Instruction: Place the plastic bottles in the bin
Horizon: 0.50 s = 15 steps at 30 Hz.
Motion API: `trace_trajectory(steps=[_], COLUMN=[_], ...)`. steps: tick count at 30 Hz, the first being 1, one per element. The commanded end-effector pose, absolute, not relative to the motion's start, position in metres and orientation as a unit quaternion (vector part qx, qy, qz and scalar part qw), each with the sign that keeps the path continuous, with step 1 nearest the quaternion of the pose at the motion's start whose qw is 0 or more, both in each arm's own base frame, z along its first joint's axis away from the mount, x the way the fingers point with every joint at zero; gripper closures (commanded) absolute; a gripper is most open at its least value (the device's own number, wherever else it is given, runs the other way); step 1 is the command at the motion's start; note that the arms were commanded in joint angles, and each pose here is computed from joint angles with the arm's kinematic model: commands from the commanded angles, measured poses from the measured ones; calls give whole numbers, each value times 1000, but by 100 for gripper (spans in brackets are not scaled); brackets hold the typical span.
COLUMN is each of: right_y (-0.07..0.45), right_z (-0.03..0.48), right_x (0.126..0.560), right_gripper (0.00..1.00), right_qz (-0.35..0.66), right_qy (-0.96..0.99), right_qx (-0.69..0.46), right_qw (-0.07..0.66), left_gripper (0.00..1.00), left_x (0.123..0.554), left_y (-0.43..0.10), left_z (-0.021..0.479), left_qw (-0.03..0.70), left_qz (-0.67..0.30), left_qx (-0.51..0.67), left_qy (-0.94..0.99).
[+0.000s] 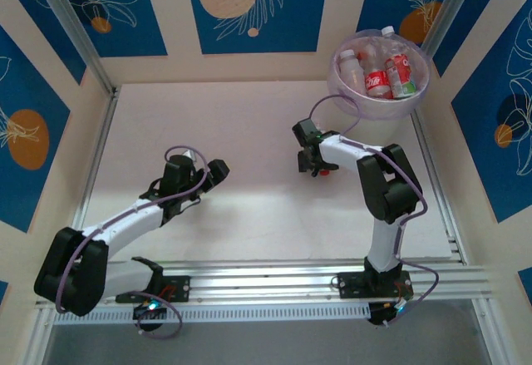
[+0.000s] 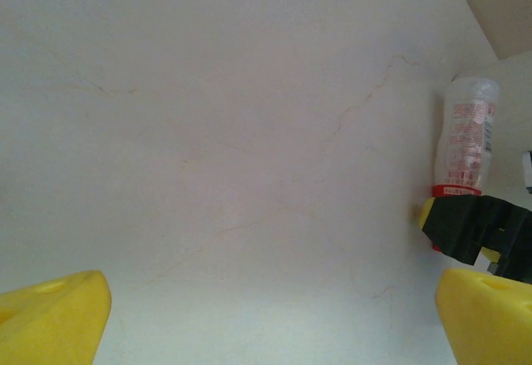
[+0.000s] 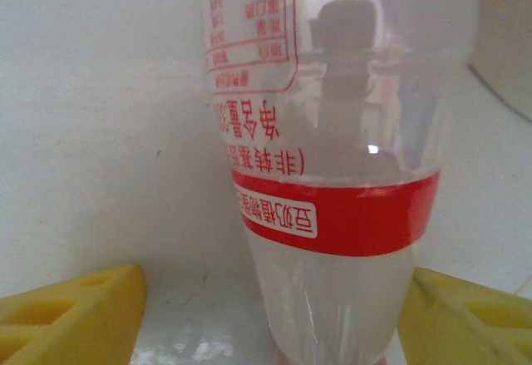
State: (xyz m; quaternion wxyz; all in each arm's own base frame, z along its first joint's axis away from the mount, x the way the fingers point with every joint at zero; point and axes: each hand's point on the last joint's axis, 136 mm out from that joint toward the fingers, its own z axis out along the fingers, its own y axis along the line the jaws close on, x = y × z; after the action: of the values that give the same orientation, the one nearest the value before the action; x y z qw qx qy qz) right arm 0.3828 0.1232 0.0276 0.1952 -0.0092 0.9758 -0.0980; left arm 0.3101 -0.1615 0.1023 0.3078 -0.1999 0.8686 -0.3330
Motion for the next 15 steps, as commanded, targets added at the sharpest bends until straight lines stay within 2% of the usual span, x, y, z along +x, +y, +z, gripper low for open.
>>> trace_trajectory(steps=[1, 9, 15], right_y=[140, 160, 162], right_z=[25, 26, 23], right_x=[375, 354, 343], right_gripper=[29, 48, 56], right_qz=[-75, -50, -45], right_qy=[978, 979, 979], right_qx=[-19, -38, -37], right_qw=[191, 196, 197], left_gripper=[0, 0, 0], left_x=[309, 310, 310], left_y=[-156, -157, -157], left_z=[102, 106, 106], left_qw=[312, 314, 314], left_qz=[-328, -334, -335], left_qx=[-200, -199, -199], left_qy=[869, 866, 866])
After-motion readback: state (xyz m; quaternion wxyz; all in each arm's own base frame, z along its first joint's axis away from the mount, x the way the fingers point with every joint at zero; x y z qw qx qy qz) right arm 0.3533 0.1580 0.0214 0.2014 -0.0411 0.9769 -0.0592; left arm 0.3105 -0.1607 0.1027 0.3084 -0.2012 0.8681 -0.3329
